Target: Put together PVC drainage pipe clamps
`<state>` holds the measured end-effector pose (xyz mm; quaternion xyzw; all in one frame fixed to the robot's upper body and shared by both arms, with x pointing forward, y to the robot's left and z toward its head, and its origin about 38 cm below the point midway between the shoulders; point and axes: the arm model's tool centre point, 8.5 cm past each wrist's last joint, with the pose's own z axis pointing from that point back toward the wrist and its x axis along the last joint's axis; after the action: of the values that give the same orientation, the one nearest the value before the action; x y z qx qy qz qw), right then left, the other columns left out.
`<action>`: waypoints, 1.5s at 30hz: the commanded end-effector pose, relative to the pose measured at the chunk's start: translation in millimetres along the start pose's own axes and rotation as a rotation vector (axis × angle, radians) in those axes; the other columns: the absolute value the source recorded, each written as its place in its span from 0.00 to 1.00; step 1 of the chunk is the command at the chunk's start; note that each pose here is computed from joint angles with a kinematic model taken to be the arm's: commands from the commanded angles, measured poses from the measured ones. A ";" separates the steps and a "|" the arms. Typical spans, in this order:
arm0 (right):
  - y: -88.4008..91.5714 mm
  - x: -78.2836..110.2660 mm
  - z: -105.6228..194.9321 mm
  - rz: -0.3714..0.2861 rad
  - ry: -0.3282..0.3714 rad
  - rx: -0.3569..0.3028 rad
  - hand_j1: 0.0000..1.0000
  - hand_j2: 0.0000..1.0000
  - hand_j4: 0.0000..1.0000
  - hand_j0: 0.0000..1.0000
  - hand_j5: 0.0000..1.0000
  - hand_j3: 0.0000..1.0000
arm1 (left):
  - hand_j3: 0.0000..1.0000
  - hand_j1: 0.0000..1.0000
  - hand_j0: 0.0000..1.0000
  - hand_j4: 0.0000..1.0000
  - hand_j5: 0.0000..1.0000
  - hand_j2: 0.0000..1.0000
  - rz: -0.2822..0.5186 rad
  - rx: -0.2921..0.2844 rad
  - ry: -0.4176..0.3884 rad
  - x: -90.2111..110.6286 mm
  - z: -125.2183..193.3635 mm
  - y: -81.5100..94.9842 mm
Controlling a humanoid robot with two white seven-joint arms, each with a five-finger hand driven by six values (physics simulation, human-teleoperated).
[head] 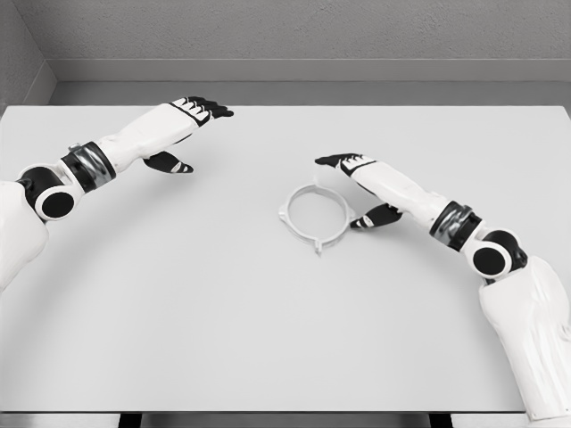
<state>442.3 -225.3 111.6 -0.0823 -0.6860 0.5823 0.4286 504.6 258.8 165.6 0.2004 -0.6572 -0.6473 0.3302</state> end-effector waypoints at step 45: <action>-93.9 9.6 189.9 0.166 0.143 -0.239 1.00 1.00 1.00 1.00 1.00 1.00 | 1.00 1.00 1.00 1.00 1.00 1.00 -0.033 0.006 0.062 -25.9 40.6 20.8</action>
<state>343.3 -385.1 203.5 -0.2294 -0.7065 0.5256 0.4147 498.3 303.2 181.8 0.2293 -0.6451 -0.6462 0.3370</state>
